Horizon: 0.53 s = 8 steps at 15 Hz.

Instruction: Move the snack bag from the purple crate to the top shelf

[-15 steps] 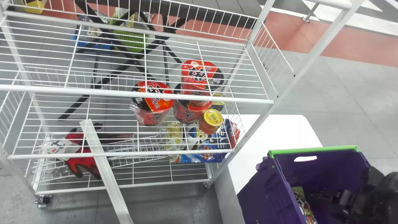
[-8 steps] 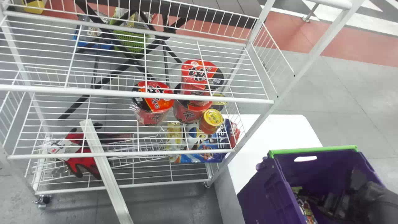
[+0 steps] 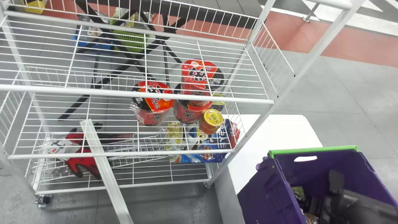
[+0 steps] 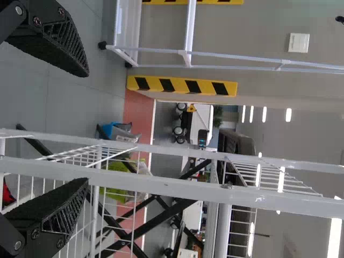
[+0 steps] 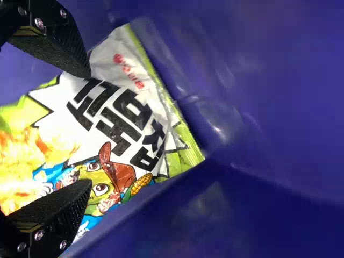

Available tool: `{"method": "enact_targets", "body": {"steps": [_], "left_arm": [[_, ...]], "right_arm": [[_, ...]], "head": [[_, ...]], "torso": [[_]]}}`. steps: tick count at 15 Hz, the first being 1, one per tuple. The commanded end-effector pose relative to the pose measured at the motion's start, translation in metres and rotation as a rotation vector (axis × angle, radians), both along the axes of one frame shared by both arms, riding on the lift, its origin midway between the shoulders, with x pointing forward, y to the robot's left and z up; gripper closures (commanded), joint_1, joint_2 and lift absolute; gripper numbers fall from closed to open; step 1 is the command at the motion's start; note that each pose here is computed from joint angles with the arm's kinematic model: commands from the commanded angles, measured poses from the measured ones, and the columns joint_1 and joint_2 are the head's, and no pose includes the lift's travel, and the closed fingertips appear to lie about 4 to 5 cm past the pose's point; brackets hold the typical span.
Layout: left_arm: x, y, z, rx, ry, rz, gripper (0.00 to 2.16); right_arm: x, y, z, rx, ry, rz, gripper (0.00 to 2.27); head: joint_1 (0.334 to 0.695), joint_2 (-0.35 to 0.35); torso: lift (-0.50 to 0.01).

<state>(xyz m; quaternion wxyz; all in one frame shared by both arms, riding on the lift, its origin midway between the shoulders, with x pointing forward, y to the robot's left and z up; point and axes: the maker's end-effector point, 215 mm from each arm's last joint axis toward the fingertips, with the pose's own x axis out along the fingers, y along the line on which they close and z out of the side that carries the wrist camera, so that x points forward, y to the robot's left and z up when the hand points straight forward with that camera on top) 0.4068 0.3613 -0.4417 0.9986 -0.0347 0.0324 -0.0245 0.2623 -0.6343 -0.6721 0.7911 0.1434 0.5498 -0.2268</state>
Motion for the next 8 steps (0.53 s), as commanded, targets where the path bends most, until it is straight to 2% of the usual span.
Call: {"method": "enact_targets", "body": {"steps": [1, 8], "left_arm": [[0.0, -0.001, 0.002, 0.001, -0.009, -0.002, 0.13], [0.001, -0.004, 0.004, 0.0, -0.016, -0.006, 0.13]], "right_arm": [[-0.002, -0.001, -0.007, -0.044, 0.02, 0.06, 0.12], [0.001, 0.015, -0.021, -0.069, 0.006, 0.157, 0.11]], "head": [[0.695, -0.35], [0.695, -0.35]], "torso": [[-0.451], [-0.451]]}}
